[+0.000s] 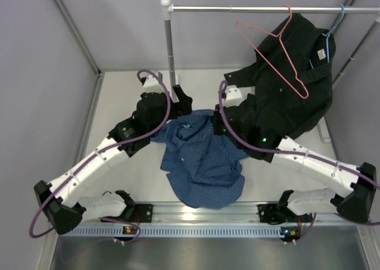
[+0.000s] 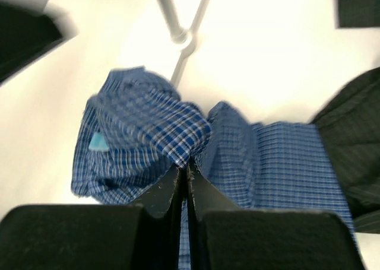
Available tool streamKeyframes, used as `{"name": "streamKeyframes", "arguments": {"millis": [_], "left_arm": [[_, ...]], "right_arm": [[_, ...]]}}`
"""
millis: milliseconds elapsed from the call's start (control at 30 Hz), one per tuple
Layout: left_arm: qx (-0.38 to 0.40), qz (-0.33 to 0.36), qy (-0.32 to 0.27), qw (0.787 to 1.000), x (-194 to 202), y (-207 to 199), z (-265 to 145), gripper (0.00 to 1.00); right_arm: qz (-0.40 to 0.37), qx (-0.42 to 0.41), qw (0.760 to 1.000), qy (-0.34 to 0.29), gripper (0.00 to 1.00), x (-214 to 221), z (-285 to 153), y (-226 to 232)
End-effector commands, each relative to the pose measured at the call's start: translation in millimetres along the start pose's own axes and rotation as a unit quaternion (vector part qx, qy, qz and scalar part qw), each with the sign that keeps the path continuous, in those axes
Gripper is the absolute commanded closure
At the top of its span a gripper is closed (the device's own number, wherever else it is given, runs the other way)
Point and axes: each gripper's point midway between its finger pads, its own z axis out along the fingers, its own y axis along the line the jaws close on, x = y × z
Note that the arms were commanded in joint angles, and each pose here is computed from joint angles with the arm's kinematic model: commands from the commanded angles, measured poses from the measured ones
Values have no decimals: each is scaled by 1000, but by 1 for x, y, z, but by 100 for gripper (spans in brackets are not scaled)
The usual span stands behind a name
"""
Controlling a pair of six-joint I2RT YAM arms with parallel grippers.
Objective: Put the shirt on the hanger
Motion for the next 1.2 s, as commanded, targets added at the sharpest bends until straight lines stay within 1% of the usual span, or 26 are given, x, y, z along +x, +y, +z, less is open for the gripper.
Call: {"name": "streamKeyframes", "arguments": {"millis": [0, 33, 67, 100, 133, 200, 233, 267, 333, 400, 467, 567, 667, 767, 800, 867, 900, 933, 1000, 1033, 1100, 1167], "left_arm": [[-4, 49, -19, 999, -15, 16, -26, 2], [12, 47, -6, 999, -5, 16, -30, 2], [27, 37, -6, 999, -3, 18, -42, 2], [36, 36, 5, 999, 7, 21, -45, 2], [45, 44, 36, 997, 35, 29, -44, 2], [84, 44, 39, 995, 46, 25, -50, 3], [91, 51, 60, 993, 70, 33, -47, 3], [118, 47, 72, 989, 80, 26, -49, 4], [140, 38, 70, 987, 87, 19, -42, 5], [129, 41, 82, 987, 99, 21, -27, 5], [132, 44, 73, 988, 92, 12, -16, 6], [131, 47, 82, 987, 94, 7, 5, 9], [114, 46, 95, 988, 100, 18, 23, 11], [153, 36, 91, 983, 97, 11, 27, 16], [161, 34, 97, 981, 102, 15, 26, 20], [164, 30, 93, 982, 100, 19, 29, 22], [170, 30, 99, 980, 104, 20, 29, 24], [169, 30, 102, 980, 106, 22, 30, 31], [170, 28, 103, 980, 108, 24, 32, 38], [178, 26, 106, 978, 109, 22, 32, 45], [184, 23, 111, 976, 112, 20, 34, 48], [198, 17, 121, 973, 116, 16, 34, 48]], "right_arm": [[21, 1, 999, -28, 100, -33, -20, -34], [16, 8, 1000, -24, 100, -32, -23, -43], [20, 0, 999, -31, 100, -39, -31, -47], [23, 9, 999, -34, 100, -42, -33, -58], [19, 9, 999, -31, 100, -40, -35, -63], [21, 3, 999, -34, 100, -44, -42, -72], [17, 3, 999, -33, 100, -42, -43, -74], [18, -7, 999, -34, 100, -42, -47, -73], [12, -15, 999, -31, 100, -39, -48, -73], [8, -29, 999, -31, 100, -38, -52, -70], [7, -40, 999, -28, 100, -32, -56, -69], [2, -49, 998, -27, 100, -26, -61, -69], [-4, -53, 998, -30, 100, -22, -66, -72], [-8, -55, 998, -33, 100, -19, -69, -74], [-11, -53, 998, -32, 100, -18, -69, -75], [-12, -56, 998, -34, 100, -18, -71, -74], [-12, -56, 998, -35, 100, -19, -71, -75], [-13, -56, 998, -35, 100, -19, -72, -75], [-13, -58, 998, -37, 100, -21, -72, -75], [-14, -59, 997, -38, 100, -21, -73, -74], [-13, -60, 997, -40, 100, -23, -73, -73], [-14, -57, 998, -38, 100, -22, -72, -74]]}}
